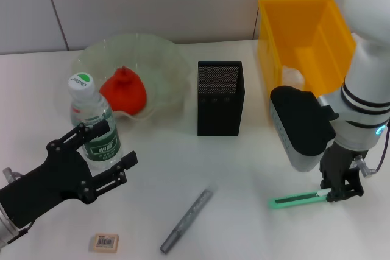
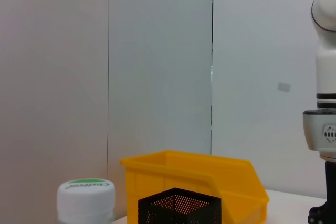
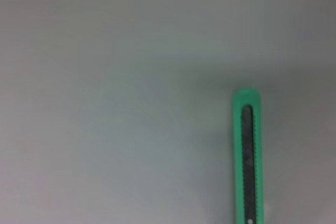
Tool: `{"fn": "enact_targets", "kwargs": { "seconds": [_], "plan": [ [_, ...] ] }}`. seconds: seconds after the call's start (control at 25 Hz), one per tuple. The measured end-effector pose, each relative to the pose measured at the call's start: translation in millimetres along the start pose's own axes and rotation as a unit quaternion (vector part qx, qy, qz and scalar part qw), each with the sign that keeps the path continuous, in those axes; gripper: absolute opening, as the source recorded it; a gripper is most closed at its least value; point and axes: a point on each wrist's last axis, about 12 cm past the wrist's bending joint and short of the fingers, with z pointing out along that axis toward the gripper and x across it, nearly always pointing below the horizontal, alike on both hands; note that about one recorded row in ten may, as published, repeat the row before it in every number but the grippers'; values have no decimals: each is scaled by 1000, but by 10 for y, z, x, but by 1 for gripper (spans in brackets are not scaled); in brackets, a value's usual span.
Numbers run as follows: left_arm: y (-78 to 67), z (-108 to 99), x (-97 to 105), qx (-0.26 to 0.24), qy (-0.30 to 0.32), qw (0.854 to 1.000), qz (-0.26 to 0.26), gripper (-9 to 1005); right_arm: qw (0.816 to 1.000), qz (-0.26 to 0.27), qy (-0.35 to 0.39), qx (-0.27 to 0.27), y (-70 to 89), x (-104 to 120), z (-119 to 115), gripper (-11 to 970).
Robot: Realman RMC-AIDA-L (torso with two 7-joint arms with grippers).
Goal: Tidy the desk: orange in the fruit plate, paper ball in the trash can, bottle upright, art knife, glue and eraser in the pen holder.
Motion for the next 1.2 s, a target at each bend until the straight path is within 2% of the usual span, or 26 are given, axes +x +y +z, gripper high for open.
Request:
{"fn": "enact_targets", "kwargs": {
  "seconds": [0.24,0.64,0.88,1.12,1.16,1.2],
  "plan": [
    [-1,-1,1,0,0,1000,0,809,1000,-4,7,0,15,-10,26,177],
    [-6,-4,2,0,-1,1000,-1,808,1000,-6,10,0,27,-23,-1,183],
    [-8,-7,0,1,-2,1000,-1,808,1000,5,1,10,38,-9,-171,182],
    [-7,-6,-5,2,-3,1000,0,808,999,22,-9,43,66,74,-452,183],
    [-7,-6,-6,2,-3,1000,0,808,998,33,-20,58,64,109,-569,183],
    [-7,-6,-6,2,-3,1000,0,808,998,33,-20,58,64,109,-569,183]
  ]
}}
